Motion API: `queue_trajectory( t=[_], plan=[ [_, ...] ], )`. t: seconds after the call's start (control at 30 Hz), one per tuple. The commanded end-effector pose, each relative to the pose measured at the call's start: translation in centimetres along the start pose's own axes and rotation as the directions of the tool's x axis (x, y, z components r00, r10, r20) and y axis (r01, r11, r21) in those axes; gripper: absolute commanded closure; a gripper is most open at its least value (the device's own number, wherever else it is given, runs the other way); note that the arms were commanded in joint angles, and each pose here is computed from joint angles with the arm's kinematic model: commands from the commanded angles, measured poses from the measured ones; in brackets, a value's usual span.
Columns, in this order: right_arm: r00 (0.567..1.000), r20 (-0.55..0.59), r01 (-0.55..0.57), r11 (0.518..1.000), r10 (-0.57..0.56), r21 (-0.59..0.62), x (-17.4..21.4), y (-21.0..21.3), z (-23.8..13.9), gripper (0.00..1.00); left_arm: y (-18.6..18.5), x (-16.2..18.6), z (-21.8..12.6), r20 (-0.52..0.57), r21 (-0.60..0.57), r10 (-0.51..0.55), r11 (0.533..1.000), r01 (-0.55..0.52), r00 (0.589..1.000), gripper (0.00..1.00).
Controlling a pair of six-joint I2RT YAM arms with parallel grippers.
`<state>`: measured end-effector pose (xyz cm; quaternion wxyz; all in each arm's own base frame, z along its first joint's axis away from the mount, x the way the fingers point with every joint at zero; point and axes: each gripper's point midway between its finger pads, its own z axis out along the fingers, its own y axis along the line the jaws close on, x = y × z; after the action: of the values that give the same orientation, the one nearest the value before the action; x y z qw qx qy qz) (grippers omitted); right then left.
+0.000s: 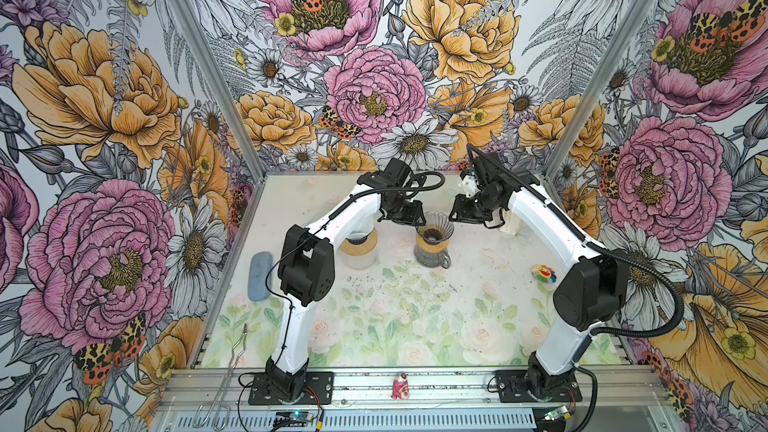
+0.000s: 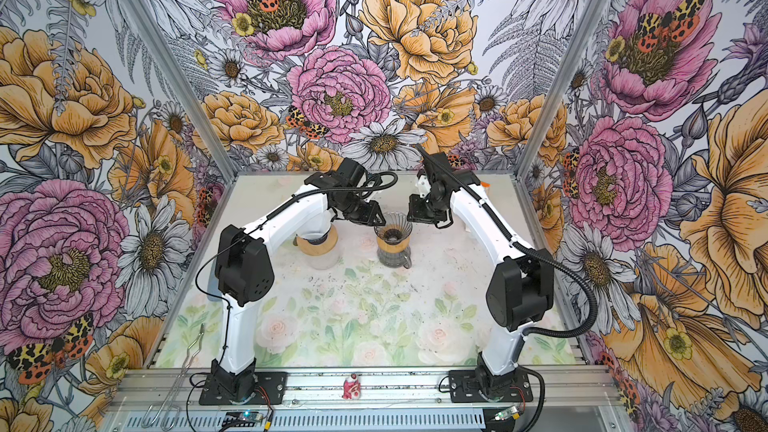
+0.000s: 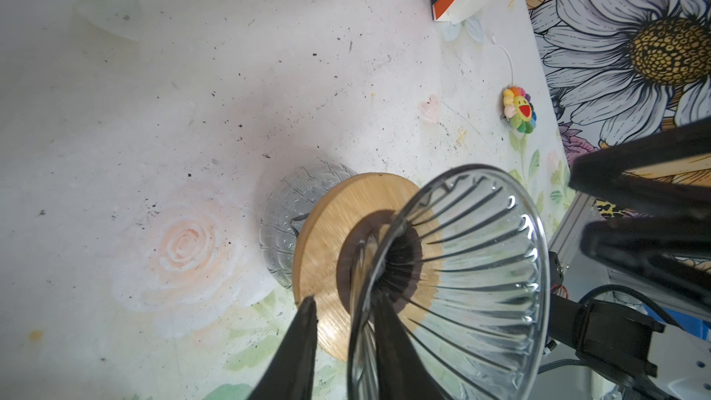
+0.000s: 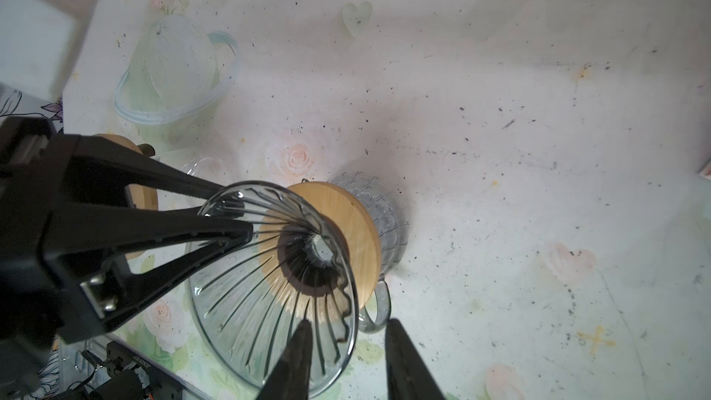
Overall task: Place the coffee filter in the dripper
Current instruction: 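Open the right gripper and lift it off the dripper rim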
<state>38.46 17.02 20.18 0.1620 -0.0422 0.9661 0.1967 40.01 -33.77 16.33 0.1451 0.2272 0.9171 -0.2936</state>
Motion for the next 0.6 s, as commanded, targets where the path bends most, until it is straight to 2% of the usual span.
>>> queue_trajectory(
  t=[0.0,0.33,0.57],
  plan=[
    [0.997,0.080,-0.002,0.999,0.000,0.032,-1.0,-0.8,-2.6,0.65,-0.9,-1.9,-2.1,0.069,-0.008,0.041,0.999,-0.041,0.997,0.66],
    [0.986,0.160,-0.074,0.988,0.052,0.133,-1.7,-5.2,-4.3,0.63,-1.7,-3.7,-4.1,0.133,-0.011,0.063,0.998,-0.062,0.989,0.53],
    [0.950,0.293,-0.189,0.942,0.104,0.279,-2.2,-11.2,-6.3,0.63,-2.4,-4.5,-7.2,0.198,-0.052,0.107,0.994,-0.098,0.974,0.38]
  ],
)
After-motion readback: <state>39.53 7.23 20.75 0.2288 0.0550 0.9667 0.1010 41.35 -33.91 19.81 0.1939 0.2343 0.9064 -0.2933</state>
